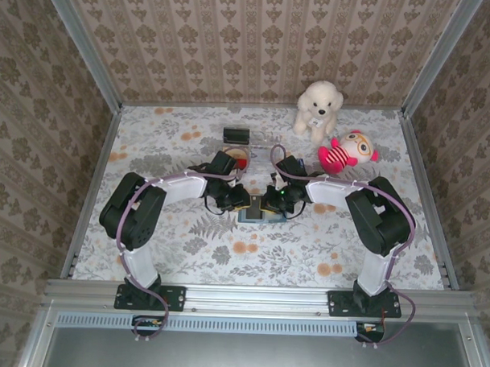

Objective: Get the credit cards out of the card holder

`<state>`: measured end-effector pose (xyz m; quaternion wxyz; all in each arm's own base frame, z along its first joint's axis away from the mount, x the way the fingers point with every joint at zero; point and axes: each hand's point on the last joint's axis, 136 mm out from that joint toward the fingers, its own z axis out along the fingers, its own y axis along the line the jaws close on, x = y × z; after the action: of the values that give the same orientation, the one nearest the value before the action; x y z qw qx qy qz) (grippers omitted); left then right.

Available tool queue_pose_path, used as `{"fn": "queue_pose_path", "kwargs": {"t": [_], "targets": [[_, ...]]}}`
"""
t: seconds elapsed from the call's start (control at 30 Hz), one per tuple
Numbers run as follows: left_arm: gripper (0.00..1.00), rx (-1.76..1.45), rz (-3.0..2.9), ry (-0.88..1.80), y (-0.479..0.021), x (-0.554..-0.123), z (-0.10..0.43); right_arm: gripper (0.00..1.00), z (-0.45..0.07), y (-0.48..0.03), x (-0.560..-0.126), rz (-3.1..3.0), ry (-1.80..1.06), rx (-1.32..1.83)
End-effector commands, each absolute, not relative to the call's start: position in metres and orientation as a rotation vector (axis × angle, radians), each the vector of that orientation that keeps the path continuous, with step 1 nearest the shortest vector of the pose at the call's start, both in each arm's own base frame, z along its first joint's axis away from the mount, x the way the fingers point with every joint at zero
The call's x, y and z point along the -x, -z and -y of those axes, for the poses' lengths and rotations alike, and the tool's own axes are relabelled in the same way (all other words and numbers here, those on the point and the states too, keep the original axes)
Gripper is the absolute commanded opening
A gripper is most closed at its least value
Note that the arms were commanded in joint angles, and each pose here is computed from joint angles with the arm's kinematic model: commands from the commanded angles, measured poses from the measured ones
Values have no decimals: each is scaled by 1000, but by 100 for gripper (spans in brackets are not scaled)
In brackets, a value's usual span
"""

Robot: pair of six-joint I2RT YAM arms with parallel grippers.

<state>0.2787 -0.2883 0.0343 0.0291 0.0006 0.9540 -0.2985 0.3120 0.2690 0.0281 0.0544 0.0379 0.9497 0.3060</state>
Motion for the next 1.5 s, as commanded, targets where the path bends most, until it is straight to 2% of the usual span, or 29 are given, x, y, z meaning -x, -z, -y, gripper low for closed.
{"fn": "queue_pose_path", "kwargs": {"t": [0.0,0.33,0.73,0.97,1.47], "targets": [[21,59,-3028,786,-17,-270,271,10,-259,-32,-307,-2906,-843,-107],[21,30,-2988,849,-33,-275,280,9,-258,-44,-308,-2880,-848,-101],[15,-150,-2858,932,-67,-286,305,18,-261,-31,-306,-2919,-864,-117],[14,-141,-2907,884,-52,-284,304,22,-262,-26,-306,-2930,-865,-124],[14,-62,-3009,756,-17,-274,286,23,-266,-22,-304,-2931,-907,-94]]}}
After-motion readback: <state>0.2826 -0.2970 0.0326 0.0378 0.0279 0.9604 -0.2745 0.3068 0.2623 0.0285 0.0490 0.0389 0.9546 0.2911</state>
